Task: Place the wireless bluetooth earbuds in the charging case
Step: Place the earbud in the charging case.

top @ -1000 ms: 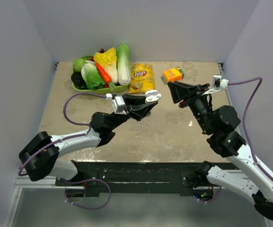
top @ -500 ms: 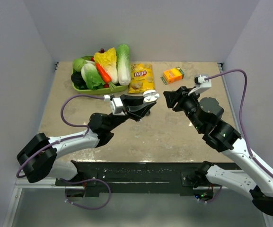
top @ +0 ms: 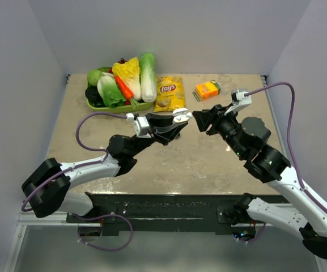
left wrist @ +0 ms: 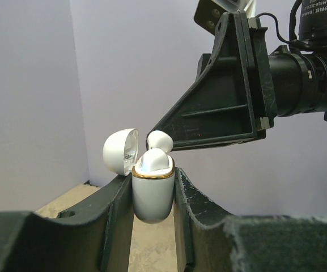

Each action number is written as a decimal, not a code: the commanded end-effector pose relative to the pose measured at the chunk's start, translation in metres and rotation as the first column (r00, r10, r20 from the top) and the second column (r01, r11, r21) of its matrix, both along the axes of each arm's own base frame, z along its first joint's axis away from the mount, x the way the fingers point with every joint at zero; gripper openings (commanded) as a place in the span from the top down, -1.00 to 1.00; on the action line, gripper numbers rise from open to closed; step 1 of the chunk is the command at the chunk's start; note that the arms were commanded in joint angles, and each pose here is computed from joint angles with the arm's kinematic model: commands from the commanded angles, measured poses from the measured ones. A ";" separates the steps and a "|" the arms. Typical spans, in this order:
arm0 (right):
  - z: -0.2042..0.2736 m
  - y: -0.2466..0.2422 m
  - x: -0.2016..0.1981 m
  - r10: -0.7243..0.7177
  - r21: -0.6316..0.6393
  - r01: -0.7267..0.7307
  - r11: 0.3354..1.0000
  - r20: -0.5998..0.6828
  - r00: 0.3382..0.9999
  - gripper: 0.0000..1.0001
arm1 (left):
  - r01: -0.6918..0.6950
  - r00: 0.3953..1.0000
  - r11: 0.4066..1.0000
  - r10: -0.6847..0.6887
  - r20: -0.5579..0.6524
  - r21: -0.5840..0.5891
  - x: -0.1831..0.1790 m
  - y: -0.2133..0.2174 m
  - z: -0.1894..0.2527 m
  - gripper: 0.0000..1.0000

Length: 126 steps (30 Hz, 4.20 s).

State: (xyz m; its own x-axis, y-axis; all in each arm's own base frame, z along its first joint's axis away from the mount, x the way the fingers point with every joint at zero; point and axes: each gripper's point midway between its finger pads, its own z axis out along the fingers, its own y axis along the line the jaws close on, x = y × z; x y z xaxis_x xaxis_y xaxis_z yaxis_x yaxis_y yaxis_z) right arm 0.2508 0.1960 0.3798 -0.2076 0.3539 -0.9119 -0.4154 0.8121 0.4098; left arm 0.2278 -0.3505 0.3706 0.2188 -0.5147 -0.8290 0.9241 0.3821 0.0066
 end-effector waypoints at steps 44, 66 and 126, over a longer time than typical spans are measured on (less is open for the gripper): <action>0.071 0.011 -0.042 0.138 0.142 -0.165 0.976 0.186 0.973 -0.14 | 0.074 0.921 0.892 0.110 0.373 -0.445 -0.055 0.076 0.114 1.00; 0.066 0.048 -0.044 0.274 0.151 -0.279 0.948 0.053 0.960 -0.36 | 0.096 0.904 0.882 0.118 0.412 -0.462 -0.064 0.088 0.129 1.00; 0.057 0.057 -0.033 0.259 0.136 -0.264 0.955 0.052 0.965 -0.42 | 0.082 0.903 0.884 0.130 0.410 -0.461 -0.064 0.098 0.127 1.00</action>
State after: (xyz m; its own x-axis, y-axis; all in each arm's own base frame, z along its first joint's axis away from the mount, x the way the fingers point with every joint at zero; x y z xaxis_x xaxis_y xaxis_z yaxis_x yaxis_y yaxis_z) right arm 0.2249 0.2465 0.4140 -0.3078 0.3644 -0.8789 -0.5630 0.6750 0.4770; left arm 0.2400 -0.3348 0.3903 0.2591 -0.5340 -0.8048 0.9118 0.4100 0.0215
